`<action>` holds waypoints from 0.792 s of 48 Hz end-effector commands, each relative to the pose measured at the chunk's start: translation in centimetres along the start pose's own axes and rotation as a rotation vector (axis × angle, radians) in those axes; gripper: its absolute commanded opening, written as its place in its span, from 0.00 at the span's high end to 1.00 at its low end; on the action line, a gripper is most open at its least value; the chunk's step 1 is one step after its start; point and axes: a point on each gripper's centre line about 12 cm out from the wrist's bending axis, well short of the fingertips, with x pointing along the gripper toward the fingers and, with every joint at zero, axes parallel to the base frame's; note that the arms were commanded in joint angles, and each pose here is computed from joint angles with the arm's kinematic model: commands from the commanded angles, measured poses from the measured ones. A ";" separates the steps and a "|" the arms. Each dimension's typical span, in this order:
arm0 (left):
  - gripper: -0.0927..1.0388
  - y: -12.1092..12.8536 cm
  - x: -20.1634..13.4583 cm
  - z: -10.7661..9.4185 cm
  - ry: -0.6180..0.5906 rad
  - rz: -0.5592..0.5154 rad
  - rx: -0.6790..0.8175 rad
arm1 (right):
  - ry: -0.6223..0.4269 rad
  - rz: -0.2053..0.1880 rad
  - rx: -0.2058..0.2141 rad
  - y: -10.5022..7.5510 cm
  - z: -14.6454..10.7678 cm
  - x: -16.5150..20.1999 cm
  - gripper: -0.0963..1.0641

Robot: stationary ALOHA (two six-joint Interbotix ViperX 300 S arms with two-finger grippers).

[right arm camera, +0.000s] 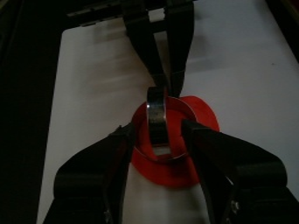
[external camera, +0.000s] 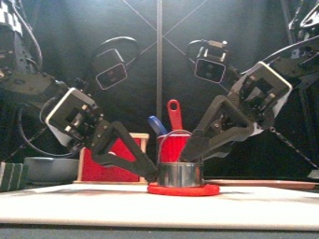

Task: Get the cutter from the drawer then cut the dough then place the extra dough in the bowl
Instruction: Cut the dough

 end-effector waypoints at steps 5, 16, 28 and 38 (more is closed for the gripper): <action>0.44 0.1 0.1 1.1 -0.027 0.001 -0.009 | -0.044 0.006 0.007 0.0 1.5 -0.3 0.31; 0.44 0.1 0.4 0.7 -0.009 0.001 -0.008 | -0.044 0.006 0.006 0.0 1.5 -0.3 0.42; 0.44 0.0 0.6 0.5 0.009 -0.003 -0.010 | -0.047 0.008 0.005 0.1 1.7 -0.3 0.42; 0.44 0.0 0.6 0.5 0.012 -0.003 -0.011 | -0.050 0.010 0.003 0.1 1.8 -0.3 0.42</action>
